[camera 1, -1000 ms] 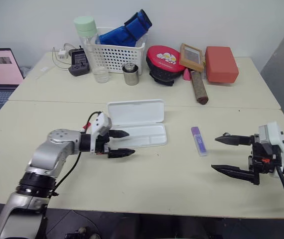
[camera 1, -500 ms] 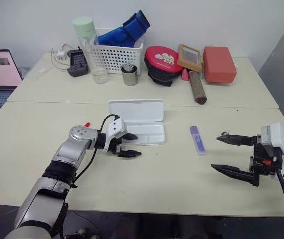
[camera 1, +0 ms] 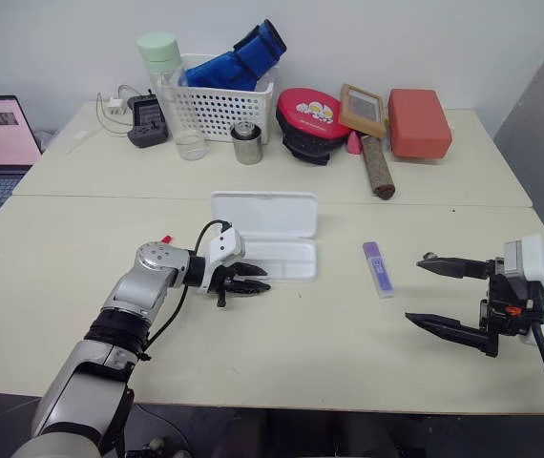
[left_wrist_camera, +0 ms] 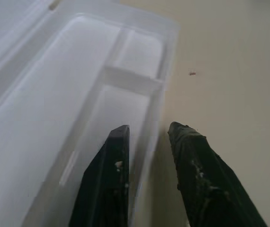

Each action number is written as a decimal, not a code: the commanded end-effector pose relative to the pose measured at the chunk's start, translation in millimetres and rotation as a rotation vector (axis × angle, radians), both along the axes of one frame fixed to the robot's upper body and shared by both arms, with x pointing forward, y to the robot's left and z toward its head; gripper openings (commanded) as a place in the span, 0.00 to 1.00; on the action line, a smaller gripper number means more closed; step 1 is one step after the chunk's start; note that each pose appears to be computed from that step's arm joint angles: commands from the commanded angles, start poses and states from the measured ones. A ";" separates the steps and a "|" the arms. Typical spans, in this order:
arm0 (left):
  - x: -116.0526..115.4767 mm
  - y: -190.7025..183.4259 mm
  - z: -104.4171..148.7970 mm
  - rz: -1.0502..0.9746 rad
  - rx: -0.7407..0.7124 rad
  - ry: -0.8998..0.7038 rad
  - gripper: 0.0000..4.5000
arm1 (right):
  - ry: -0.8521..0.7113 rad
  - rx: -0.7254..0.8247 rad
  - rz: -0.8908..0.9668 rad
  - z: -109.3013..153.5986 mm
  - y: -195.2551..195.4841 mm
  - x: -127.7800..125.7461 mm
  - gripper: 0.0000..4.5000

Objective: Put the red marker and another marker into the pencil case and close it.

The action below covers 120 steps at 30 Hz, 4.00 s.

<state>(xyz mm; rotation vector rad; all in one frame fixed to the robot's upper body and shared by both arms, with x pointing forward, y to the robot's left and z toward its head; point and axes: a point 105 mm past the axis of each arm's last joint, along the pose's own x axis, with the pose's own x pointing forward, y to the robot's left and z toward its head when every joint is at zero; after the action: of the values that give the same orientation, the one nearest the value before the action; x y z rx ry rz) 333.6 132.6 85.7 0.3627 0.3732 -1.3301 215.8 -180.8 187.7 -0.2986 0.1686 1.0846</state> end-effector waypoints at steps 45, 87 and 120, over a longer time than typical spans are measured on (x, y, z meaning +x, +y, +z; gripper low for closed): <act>-101.3 -50.1 -3.9 -0.257 0.021 0.065 0.01 | 0.010 -0.033 0.046 3.8 4.6 -20.7 1.00; -92.6 -44.4 110.2 -0.074 -0.441 0.083 0.98 | -0.042 -0.003 0.074 15.4 6.6 -9.9 1.00; 10.1 168.3 6.2 0.960 0.006 -0.018 0.98 | -0.218 0.110 0.282 64.1 52.9 2.8 1.00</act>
<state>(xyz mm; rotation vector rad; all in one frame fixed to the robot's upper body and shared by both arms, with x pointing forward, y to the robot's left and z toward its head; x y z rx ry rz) 342.9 294.8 93.7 0.1392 0.4361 -0.4128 224.7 -128.9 244.2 -0.3177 -0.0970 1.3289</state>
